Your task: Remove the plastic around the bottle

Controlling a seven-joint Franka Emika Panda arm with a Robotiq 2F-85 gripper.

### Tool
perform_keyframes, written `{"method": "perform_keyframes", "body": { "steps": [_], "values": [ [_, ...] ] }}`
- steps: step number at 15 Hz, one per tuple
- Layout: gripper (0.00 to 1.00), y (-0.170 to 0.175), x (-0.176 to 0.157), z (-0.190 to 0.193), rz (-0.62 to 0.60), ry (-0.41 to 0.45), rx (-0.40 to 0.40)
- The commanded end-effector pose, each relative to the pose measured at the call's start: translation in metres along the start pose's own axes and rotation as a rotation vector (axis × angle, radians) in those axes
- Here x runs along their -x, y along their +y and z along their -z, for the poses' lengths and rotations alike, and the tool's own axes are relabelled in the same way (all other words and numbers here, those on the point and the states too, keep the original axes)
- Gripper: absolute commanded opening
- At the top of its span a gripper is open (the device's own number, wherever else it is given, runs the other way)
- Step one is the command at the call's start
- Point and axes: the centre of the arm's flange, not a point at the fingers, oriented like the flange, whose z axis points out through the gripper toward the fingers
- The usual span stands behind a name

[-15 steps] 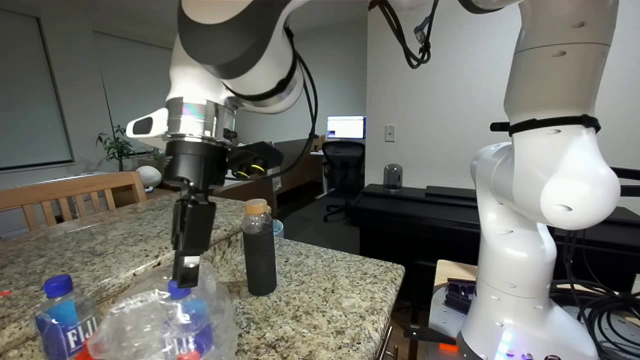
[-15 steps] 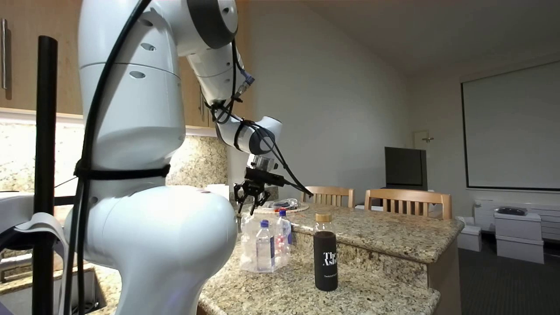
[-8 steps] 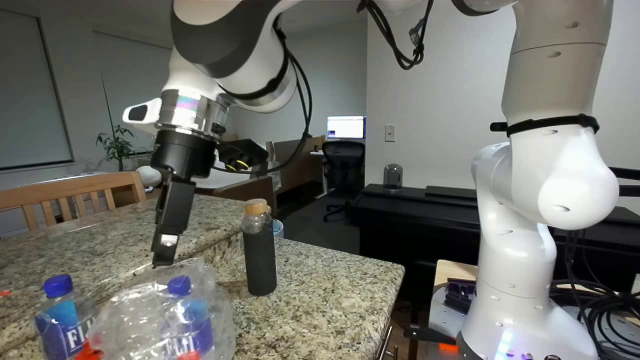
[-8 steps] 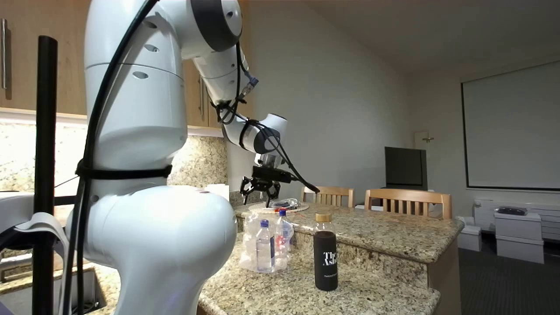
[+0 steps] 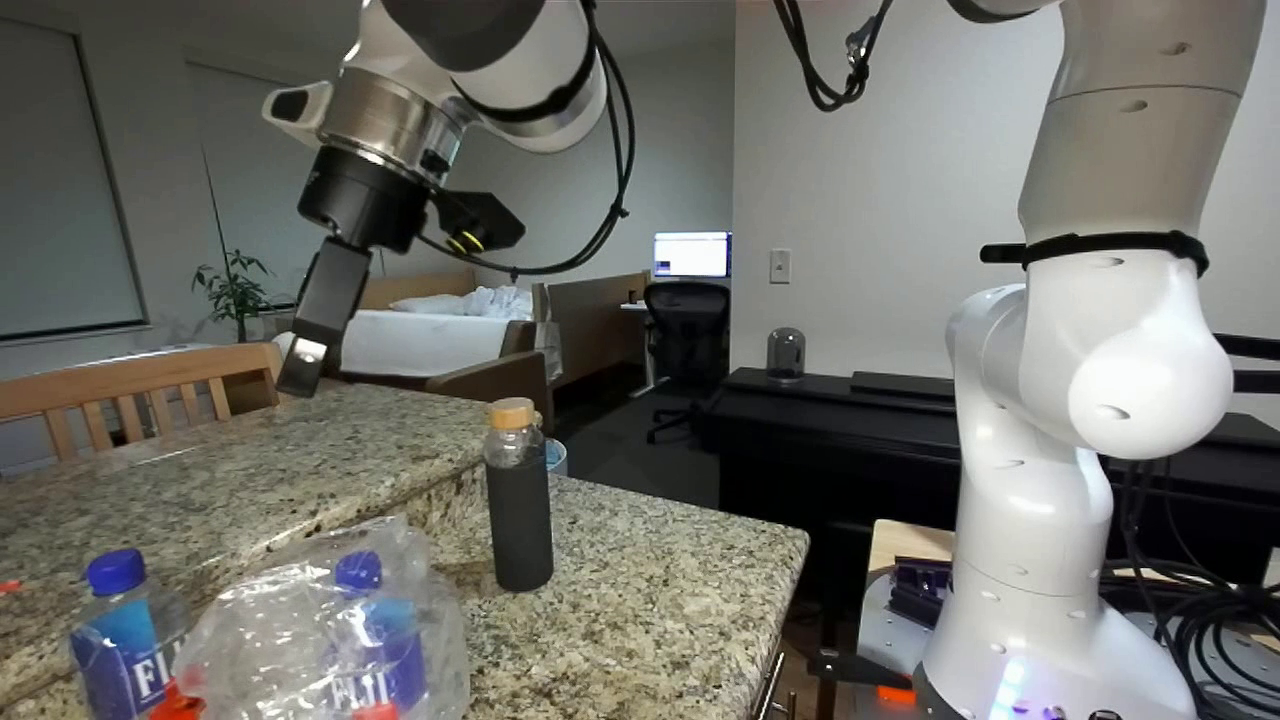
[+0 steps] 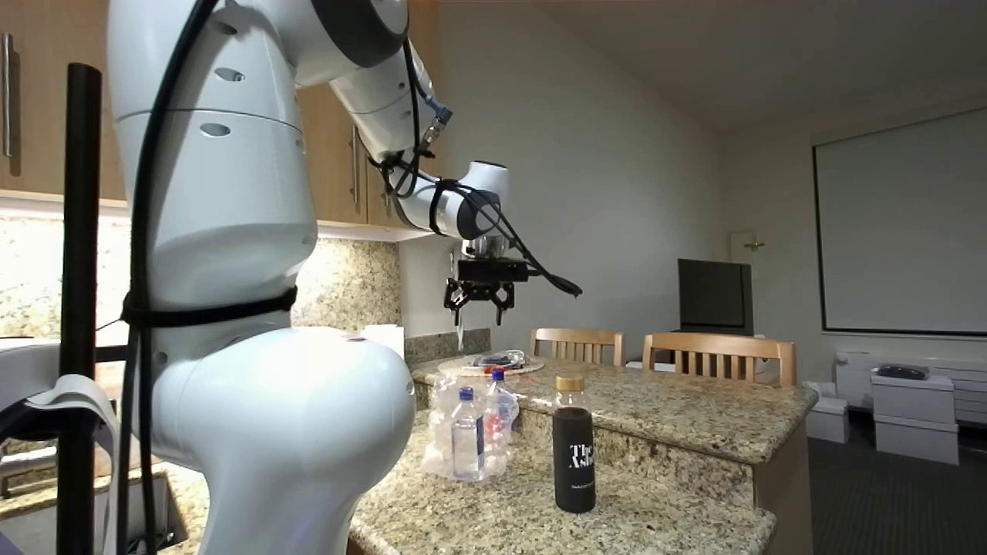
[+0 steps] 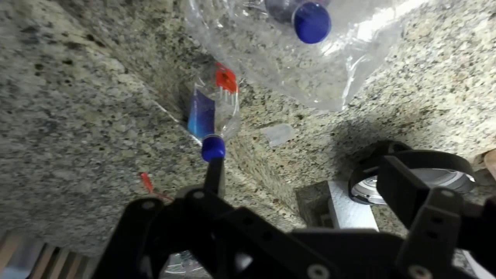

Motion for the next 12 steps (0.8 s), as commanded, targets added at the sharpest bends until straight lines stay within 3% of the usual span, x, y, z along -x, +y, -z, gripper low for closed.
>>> {"method": "perform_keyframes", "body": {
  "steps": [1, 6, 8, 12],
  "values": [
    [1.00, 0.000, 0.004, 0.035, -0.051, -0.044, 0.156],
    [1.00, 0.002, 0.019, 0.065, -0.175, -0.165, 0.298],
    [1.00, 0.003, 0.028, 0.073, -0.250, -0.206, 0.299],
    [1.00, 0.005, 0.048, 0.076, -0.375, -0.288, 0.227]
  ]
}}
